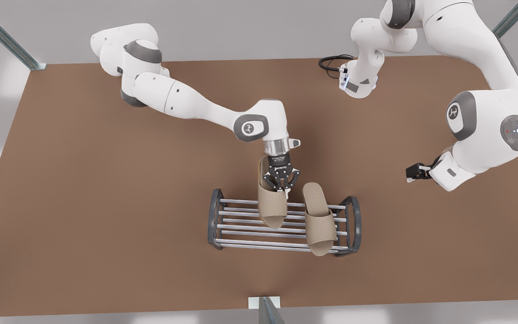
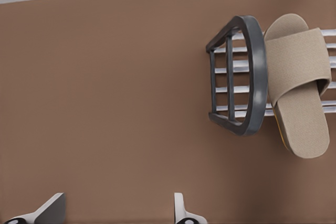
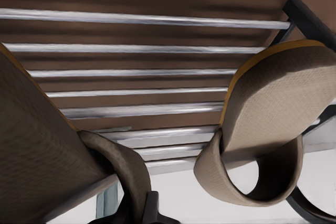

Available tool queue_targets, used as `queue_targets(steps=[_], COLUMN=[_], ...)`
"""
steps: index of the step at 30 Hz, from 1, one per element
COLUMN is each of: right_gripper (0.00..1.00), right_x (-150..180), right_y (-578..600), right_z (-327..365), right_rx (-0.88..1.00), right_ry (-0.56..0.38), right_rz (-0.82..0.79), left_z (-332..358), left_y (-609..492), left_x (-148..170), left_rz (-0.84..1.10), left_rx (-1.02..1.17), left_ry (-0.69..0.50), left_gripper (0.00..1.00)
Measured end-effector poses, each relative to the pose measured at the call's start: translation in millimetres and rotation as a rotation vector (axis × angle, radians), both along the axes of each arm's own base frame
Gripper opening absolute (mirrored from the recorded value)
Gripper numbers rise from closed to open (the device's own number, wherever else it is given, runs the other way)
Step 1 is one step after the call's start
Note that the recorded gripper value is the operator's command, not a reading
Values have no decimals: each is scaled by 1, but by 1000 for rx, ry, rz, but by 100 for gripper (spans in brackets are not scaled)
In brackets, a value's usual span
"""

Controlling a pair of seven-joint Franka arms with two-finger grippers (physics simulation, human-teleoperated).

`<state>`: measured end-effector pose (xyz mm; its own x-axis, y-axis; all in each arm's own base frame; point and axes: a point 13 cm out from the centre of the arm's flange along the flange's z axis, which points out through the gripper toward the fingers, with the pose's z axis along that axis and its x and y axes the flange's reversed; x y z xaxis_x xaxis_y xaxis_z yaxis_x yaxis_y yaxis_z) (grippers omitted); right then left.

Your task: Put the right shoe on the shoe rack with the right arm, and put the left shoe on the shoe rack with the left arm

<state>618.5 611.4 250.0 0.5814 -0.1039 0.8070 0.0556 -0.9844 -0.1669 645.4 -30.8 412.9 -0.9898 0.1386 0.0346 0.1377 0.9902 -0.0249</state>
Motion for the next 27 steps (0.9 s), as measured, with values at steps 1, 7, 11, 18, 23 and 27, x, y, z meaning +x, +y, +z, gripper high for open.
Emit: queue_targets(steps=[1,7,11,18,23,27], right_gripper=[21,21,21,21,100,100], right_x=[2,15,44,84,84,80], right_y=[0,0,-1,-20,-16,-9], right_z=[0,20,40,27,13,12], right_rx=[16,131,220,252,271,308], right_ry=[2,2,-21,-73,-73,-71], right_rz=[-9,-55,-105,-132,-106,-87], left_z=[0,0,1,0,-2,-2], left_y=[0,0,-3,-6,-7,-10], left_x=[0,-1,-1,-2,-2,-3], left_rz=[-6,-36,-56,-80,-93,-102], left_rx=[0,-1,-1,-2,-1,-1], left_ry=[0,1,2,5,9,12], left_gripper=[100,100,100,100,100,100])
